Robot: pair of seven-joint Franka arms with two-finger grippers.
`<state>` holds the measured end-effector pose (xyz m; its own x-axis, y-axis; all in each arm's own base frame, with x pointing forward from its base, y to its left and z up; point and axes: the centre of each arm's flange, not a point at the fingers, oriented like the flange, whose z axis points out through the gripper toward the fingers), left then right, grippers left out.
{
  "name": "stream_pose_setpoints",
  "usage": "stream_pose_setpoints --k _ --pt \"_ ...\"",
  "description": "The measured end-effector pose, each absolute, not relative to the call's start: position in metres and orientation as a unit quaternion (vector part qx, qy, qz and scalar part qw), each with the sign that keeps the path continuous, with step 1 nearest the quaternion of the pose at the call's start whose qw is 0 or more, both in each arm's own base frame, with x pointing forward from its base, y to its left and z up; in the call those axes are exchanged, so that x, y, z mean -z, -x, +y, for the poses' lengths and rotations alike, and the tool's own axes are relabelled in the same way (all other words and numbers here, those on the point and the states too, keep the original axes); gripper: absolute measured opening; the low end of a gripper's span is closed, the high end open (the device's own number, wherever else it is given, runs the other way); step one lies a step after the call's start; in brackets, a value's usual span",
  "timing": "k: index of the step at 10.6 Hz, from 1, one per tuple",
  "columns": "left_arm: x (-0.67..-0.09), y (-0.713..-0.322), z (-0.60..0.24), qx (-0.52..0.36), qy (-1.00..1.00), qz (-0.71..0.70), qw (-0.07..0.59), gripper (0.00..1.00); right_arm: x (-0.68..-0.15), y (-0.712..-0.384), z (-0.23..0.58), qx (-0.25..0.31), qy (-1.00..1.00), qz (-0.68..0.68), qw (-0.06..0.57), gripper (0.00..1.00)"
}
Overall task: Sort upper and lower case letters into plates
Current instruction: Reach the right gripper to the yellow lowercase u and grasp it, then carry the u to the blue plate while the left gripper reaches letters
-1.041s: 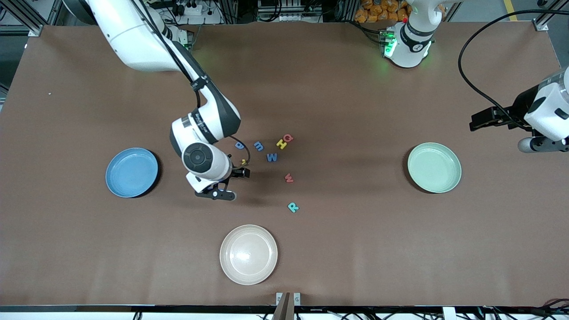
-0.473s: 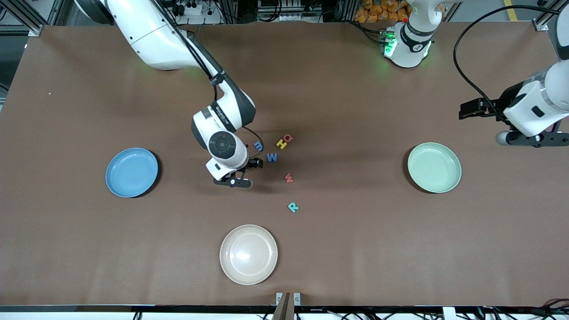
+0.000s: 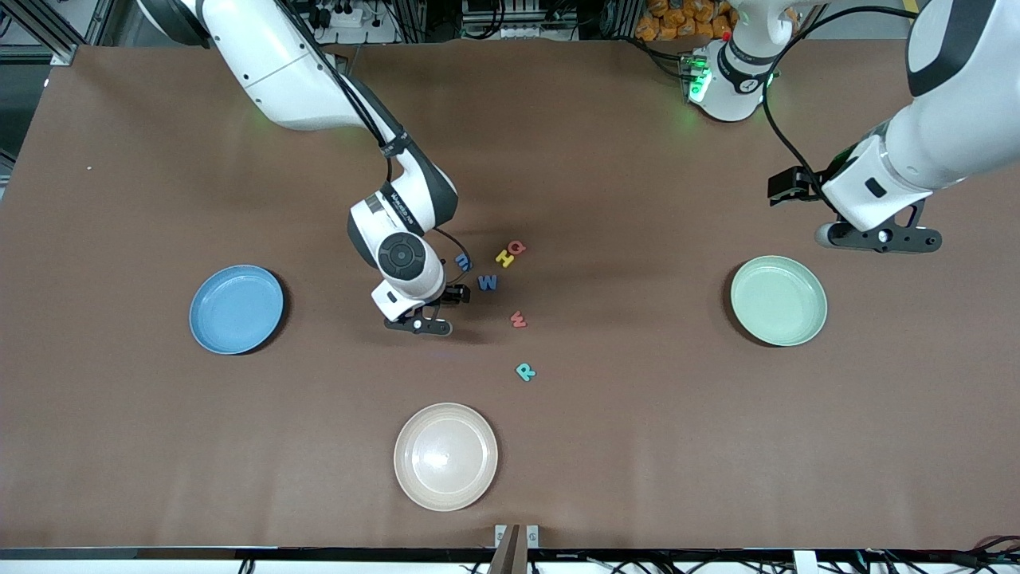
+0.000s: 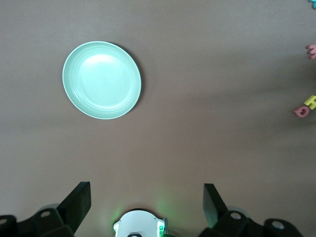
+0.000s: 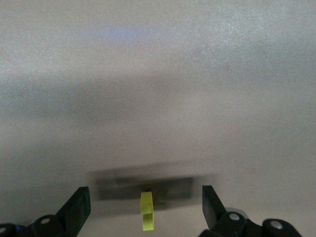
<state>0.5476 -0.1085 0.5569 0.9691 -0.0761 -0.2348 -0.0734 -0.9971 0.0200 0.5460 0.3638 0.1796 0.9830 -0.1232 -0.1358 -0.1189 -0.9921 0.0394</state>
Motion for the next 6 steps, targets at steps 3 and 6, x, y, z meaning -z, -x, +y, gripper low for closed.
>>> stream_pose_setpoints --k 3,6 --pt "-0.540 -0.537 -0.115 0.116 -0.992 -0.038 0.016 1.00 -0.177 -0.544 0.364 0.072 -0.995 -0.067 0.018 0.99" --pt "-0.536 -0.517 -0.129 0.113 -0.992 -0.042 0.026 1.00 -0.176 -0.542 0.365 0.073 -0.994 -0.074 0.019 0.78"
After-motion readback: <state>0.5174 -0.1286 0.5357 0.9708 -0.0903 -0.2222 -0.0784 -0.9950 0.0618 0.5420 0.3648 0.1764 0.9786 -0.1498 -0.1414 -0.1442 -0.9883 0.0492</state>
